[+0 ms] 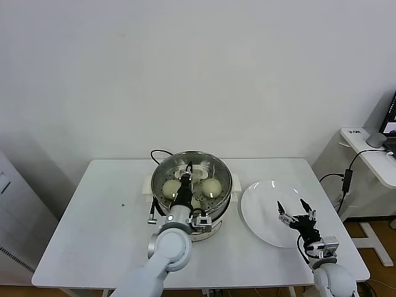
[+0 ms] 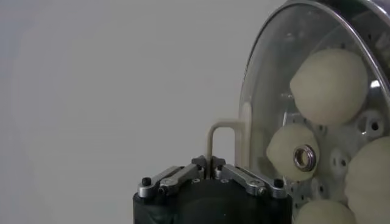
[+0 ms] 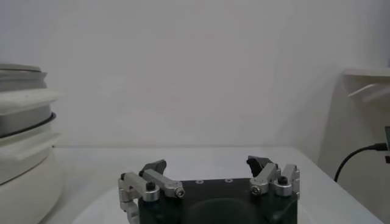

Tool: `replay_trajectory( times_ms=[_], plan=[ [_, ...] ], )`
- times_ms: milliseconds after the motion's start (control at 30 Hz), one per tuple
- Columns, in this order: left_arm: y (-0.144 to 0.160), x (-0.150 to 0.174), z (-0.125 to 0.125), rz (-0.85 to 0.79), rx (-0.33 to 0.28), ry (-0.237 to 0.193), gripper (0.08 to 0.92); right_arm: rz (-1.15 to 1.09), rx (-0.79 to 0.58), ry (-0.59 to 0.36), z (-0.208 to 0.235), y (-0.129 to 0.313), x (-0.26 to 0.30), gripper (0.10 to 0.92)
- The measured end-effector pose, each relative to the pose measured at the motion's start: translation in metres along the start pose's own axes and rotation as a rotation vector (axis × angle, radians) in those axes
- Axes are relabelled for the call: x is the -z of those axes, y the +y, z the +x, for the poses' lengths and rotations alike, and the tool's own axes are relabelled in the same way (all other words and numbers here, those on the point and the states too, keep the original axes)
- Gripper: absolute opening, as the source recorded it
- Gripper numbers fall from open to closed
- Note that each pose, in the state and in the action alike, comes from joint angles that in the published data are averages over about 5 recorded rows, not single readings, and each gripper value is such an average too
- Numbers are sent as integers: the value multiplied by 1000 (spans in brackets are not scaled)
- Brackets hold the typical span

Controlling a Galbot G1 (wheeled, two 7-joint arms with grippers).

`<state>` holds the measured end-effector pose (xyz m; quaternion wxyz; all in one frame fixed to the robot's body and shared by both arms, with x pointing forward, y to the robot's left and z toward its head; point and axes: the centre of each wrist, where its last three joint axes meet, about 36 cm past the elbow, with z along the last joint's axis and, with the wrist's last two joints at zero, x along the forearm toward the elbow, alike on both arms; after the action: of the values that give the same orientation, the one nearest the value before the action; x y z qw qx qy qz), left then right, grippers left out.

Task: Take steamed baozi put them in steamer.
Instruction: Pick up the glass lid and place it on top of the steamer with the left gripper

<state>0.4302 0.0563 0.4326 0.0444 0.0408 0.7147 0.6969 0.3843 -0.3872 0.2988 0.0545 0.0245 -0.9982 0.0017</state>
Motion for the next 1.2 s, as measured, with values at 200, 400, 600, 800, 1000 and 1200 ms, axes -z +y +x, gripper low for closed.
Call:
replay_trajectory(
  times_ms=[200,400,600,800,1000,1200],
  plan=[
    [-4,-1,-1,3,-7,3,110,0,1,-1,1,1,0,823],
    [-7,-1,0,10,-9,8,138,0,0,-2,3,0,-1,823],
    [-5,-7,7,40,-26,0,297,0,-1,-4,3,0,-1,823],
    [14,-21,24,164,-72,-57,470,-2,1,-6,1,0,0,823],
    [48,-53,41,402,-150,-185,643,-7,11,-8,0,-1,-1,823],
    [74,-93,49,720,-203,-300,796,-16,25,-10,-1,2,3,823]
  ],
)
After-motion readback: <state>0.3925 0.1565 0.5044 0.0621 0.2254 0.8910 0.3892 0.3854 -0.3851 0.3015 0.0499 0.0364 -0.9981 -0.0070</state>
